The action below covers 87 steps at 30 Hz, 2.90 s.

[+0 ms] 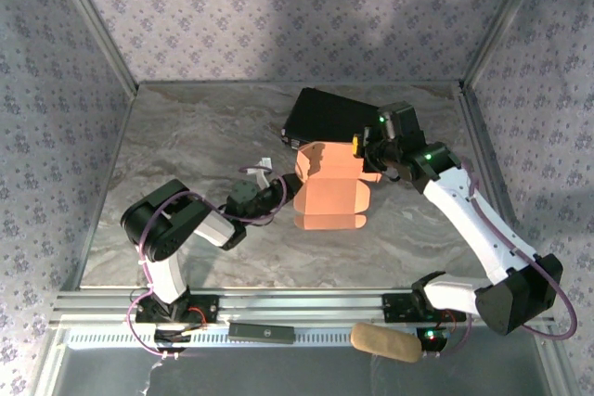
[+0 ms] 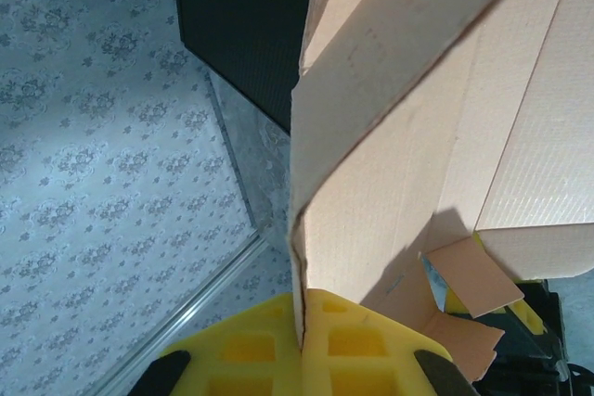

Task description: Fold the paper box

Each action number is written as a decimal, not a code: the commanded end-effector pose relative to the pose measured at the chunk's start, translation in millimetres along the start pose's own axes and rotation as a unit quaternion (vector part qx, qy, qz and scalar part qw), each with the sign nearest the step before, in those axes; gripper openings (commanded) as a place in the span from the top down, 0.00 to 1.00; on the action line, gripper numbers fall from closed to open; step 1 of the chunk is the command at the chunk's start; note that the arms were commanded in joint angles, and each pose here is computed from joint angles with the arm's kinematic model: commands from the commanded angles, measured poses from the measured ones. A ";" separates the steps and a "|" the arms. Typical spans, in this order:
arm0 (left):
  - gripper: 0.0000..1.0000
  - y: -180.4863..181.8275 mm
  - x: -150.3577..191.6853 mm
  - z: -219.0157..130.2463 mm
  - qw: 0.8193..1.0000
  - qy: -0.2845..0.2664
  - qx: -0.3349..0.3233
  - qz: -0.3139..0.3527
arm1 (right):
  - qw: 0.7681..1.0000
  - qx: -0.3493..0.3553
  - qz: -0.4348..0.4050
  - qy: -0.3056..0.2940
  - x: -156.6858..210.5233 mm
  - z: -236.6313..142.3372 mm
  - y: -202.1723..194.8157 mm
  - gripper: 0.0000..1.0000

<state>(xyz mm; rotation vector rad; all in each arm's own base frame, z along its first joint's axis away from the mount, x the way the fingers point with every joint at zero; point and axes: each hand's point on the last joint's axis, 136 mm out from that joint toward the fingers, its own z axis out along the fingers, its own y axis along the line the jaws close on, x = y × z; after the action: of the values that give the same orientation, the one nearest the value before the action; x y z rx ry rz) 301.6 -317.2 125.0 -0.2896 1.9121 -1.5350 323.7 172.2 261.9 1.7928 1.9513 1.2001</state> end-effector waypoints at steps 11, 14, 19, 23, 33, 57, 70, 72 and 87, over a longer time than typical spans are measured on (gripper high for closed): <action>0.52 32.6 1.8 -48.7 0.992 -0.011 -0.125 0.029 | 0.999 0.038 -0.020 0.014 1.3 37.7 -41.4 1.00; 0.51 42.6 2.8 -70.5 0.983 -0.005 -0.178 0.039 | 0.999 0.034 -0.025 0.016 1.8 49.9 -44.8 1.00; 0.48 44.8 -6.4 -113.4 0.965 -0.011 -0.252 0.068 | 0.999 0.037 -0.030 0.014 1.0 63.0 -48.3 1.00; 0.44 26.5 -17.4 -137.9 0.963 -0.026 -0.259 0.076 | 0.998 0.042 -0.039 0.014 3.9 72.6 -53.3 1.00; 0.45 -54.8 -36.7 -134.5 0.964 -0.012 -0.232 0.132 | 0.997 0.038 -0.069 0.007 7.4 88.7 -63.7 1.00; 0.68 29.5 -43.6 -127.8 0.945 0.063 -0.261 0.184 | 0.937 -0.172 -0.278 0.119 32.3 121.7 -76.5 1.00; 0.76 50.4 -32.4 -91.4 0.945 0.085 -0.207 0.238 | 0.927 -0.171 -0.298 0.150 31.6 119.0 -79.0 1.00; 0.78 51.7 -27.2 -85.6 0.941 0.099 -0.200 0.256 | 0.927 -0.169 -0.299 0.149 30.8 119.9 -79.8 1.00; 0.79 32.2 13.7 -62.9 0.912 0.118 -0.137 0.369 | 0.927 -0.173 -0.292 0.156 32.8 123.4 -73.4 1.00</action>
<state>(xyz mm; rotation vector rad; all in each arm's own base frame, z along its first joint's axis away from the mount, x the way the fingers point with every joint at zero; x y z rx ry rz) 257.4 -252.6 74.1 0.4187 2.1996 -0.8131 338.5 252.8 133.2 0.8432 2.0712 1.5041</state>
